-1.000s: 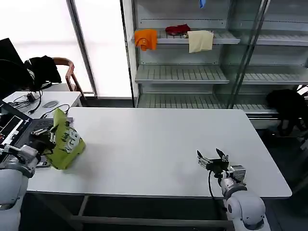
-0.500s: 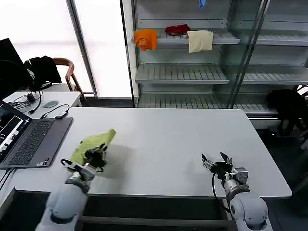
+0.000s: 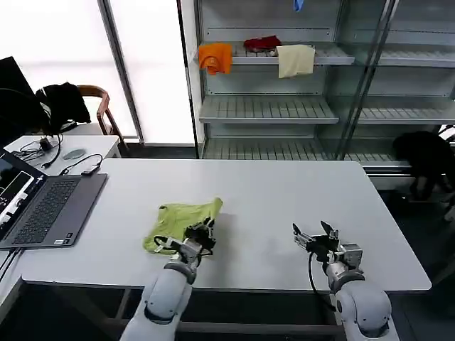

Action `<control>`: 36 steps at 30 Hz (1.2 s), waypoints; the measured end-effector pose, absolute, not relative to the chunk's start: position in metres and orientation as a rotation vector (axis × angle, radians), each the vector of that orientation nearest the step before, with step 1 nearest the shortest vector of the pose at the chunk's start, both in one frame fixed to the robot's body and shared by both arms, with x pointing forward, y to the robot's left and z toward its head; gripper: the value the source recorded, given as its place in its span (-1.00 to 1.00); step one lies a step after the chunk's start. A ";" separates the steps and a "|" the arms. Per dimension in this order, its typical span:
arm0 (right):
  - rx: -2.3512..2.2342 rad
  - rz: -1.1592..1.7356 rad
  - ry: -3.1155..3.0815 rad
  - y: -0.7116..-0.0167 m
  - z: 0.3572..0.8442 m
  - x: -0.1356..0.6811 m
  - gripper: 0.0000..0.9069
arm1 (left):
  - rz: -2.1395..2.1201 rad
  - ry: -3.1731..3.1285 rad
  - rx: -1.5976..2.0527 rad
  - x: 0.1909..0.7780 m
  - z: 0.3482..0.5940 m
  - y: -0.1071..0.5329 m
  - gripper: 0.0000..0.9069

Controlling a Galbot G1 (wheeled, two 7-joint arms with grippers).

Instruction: Fold and organize the clothes.

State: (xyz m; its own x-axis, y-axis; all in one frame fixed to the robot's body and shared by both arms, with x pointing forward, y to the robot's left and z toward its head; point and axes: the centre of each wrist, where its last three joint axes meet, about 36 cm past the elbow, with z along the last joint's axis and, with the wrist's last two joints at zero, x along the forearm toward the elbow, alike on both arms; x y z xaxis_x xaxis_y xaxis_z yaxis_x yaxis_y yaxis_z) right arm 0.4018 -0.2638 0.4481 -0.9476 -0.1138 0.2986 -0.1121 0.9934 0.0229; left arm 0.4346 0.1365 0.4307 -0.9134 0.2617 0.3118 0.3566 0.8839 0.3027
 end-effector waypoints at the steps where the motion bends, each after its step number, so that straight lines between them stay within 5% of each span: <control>1: 0.169 -0.010 -2.835 -0.263 0.449 0.402 1.00 | -0.500 -2.792 -0.474 0.437 0.430 0.130 -0.96; 3: 0.175 -0.013 -2.838 -0.261 0.452 0.402 1.00 | -0.462 -2.795 -0.486 0.442 0.429 0.118 -0.96; 4: 0.180 -0.015 -2.839 -0.259 0.453 0.403 1.00 | -0.448 -2.796 -0.491 0.444 0.428 0.113 -0.78; 6: 0.186 -0.019 -2.839 -0.256 0.454 0.403 1.00 | -0.420 -2.798 -0.498 0.450 0.428 0.103 1.00; 19: 0.298 -0.115 -2.819 -0.232 0.451 0.413 1.00 | -0.216 -2.890 -0.518 0.477 0.456 0.089 1.00; 32: 0.464 -0.428 -2.696 -0.168 0.434 0.440 1.00 | -0.049 -3.008 -0.391 0.478 0.496 0.184 1.00; 33: 0.468 -0.441 -2.686 -0.164 0.433 0.441 0.93 | -0.046 -3.014 -0.367 0.477 0.496 0.194 1.00; 36: 0.468 -0.465 -2.661 -0.153 0.430 0.446 -0.20 | -0.036 -3.020 -0.312 0.471 0.495 0.216 1.00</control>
